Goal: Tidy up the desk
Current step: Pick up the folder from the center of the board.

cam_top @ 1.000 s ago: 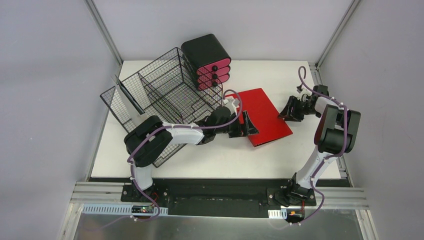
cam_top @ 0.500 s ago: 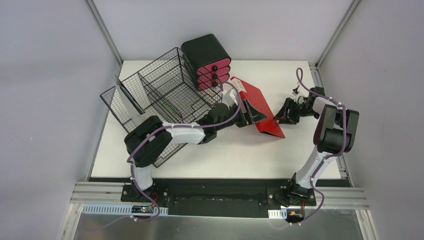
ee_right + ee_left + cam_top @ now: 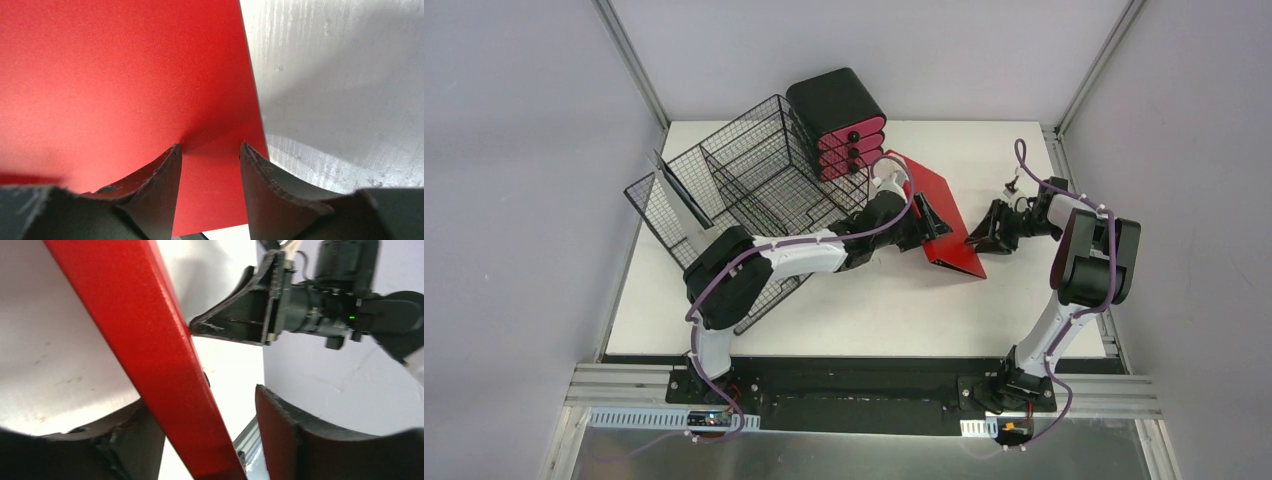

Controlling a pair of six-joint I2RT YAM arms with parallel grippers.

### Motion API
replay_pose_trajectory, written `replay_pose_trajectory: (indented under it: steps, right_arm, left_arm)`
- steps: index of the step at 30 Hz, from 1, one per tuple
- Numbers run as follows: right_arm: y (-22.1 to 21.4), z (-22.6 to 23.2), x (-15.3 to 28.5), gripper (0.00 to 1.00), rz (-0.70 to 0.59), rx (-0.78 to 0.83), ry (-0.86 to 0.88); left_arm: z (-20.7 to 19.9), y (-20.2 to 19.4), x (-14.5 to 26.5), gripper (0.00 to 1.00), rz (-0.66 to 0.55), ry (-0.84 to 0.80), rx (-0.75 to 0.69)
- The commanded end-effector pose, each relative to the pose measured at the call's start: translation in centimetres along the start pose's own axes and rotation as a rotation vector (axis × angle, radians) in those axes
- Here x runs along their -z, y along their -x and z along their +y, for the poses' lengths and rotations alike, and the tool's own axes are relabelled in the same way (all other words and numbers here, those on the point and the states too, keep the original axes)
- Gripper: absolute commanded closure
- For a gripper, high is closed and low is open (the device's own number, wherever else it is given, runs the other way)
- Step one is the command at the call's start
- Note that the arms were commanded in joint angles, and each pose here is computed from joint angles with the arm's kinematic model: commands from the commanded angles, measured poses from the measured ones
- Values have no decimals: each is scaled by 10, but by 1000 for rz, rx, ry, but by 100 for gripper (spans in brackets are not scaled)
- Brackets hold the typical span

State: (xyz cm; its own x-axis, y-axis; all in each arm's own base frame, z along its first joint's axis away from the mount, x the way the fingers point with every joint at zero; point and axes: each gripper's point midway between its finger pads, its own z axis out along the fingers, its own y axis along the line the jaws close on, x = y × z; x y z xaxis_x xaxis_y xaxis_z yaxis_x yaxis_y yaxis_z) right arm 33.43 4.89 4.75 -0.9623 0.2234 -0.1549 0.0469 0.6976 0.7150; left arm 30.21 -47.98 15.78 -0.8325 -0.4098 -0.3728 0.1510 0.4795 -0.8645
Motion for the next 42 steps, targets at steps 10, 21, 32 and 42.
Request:
replay_pose_trajectory:
  steps: [10, 21, 32, 42]
  right_arm:
    - [2, 23, 12, 42, -23, 55, 52]
    - [8, 63, 64, 12, -143, 313, 146]
    - [-16, 137, 145, 1, -357, 618, 370]
    - [-31, 154, 174, 1, -372, 580, 482]
  left_arm:
    - [-19, 0, 15, 97, 101, 115, -152]
    - [-68, 32, 65, 100, -20, -52, -581]
    - [-110, 61, 160, 100, -211, -193, -849]
    - [-131, 75, 273, 100, -297, -232, -977]
